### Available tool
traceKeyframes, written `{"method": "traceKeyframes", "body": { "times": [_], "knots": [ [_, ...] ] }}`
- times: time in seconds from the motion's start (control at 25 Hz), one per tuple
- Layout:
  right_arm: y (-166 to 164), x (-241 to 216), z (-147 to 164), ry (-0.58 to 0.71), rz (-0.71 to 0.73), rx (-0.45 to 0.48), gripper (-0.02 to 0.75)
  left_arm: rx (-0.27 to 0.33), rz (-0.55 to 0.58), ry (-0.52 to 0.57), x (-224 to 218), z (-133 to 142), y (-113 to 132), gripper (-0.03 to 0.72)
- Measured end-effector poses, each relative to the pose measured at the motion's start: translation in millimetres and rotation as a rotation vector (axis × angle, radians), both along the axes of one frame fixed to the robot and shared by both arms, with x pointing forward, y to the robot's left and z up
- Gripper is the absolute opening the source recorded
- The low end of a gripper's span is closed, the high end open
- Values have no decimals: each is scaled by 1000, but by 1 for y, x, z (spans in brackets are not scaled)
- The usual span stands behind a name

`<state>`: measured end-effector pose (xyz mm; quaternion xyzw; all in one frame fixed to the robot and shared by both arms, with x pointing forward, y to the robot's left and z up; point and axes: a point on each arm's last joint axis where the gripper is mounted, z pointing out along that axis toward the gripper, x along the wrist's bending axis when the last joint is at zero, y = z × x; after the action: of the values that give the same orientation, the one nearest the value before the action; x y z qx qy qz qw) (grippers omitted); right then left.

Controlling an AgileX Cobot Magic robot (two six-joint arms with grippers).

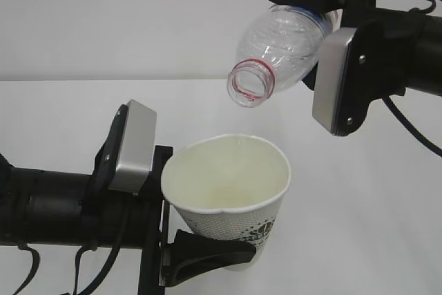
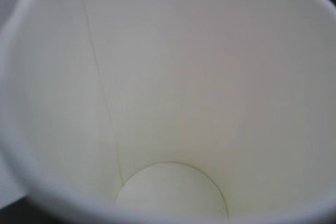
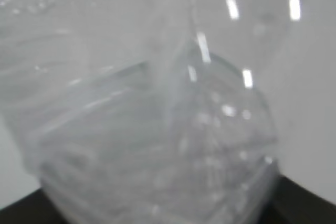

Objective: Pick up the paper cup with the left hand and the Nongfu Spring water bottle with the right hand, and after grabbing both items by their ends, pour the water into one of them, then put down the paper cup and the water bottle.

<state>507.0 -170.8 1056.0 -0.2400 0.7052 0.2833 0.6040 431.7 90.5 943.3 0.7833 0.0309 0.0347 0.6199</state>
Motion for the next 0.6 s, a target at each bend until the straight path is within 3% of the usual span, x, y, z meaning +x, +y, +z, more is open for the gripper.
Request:
{"method": "traceKeyframes", "body": {
  "times": [0.6],
  "knots": [
    [0, 0, 0, -20, 5, -23, 448, 0, 0, 0, 0, 0, 0, 498]
  ]
}}
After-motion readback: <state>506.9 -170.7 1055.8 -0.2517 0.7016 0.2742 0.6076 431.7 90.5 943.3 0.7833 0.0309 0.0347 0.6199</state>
